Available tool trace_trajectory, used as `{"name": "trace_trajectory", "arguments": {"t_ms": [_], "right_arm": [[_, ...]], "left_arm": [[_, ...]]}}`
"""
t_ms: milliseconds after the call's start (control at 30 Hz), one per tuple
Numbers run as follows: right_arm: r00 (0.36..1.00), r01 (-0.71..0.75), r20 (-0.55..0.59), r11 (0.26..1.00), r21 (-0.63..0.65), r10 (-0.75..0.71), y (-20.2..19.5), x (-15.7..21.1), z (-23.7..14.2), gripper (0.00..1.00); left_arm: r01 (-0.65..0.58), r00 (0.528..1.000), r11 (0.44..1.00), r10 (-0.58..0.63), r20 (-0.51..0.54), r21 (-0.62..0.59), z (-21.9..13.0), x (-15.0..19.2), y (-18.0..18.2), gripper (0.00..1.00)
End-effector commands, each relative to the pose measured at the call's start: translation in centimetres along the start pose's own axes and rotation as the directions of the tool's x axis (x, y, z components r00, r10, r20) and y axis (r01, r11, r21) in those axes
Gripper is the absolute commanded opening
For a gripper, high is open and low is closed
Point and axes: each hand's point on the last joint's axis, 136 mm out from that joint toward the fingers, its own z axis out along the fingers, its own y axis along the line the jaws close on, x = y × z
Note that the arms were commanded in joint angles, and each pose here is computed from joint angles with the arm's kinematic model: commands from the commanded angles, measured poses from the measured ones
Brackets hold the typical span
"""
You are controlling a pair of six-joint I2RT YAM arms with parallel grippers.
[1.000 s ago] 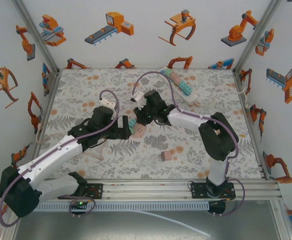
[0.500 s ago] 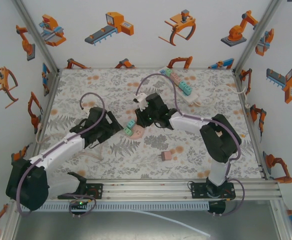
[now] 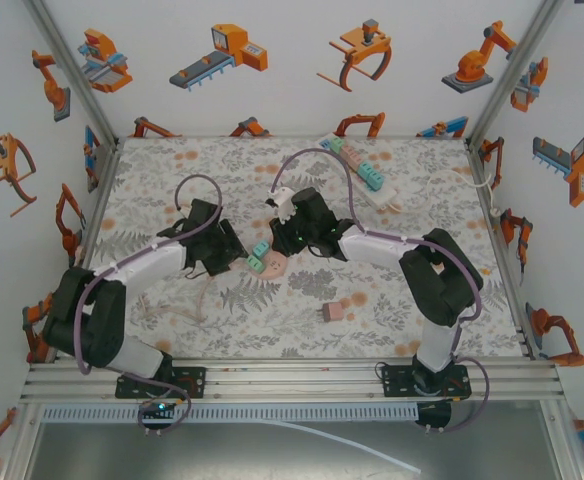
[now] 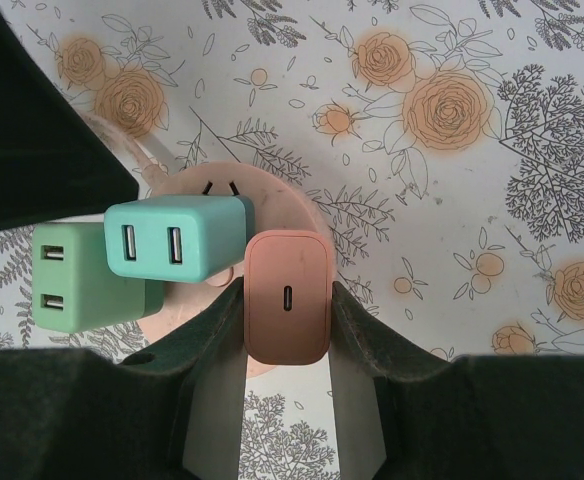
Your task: Pull the plug off the socket
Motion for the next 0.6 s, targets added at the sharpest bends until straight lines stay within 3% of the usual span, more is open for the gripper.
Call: {"name": "trace_trajectory", "arguments": {"t_ms": [0,200,400,567], "right_arm": [[0.997,0.016,0.079,0.999,-0.039,-0.013,1.1,-2.7,-0.6,0.24],[0.998,0.012,0.065,0.999,-0.051,-0.008,1.4,-2.5,-0.6,0.23],[0.996,-0.027,0.084,0.999,-0.047,0.030,1.6,-3.9,-1.4,0.22],[0.990,-0.025,0.137,0.999,-0.029,0.028,1.5,-5.6,-2.6,0.22]], "left_arm": [[-0.015,0.999,0.999,0.017,-0.044,0.036,1.0,0.5,-0.8,0.59],[-0.017,0.996,0.998,0.022,-0.087,0.057,2.6,1.4,-1.1,0.58],[0.005,0.993,0.995,-0.017,-0.119,-0.104,3.4,2.6,2.5,0.52],[0.021,0.990,0.990,-0.040,-0.132,-0.142,3.8,3.3,3.6,0.51]]}}
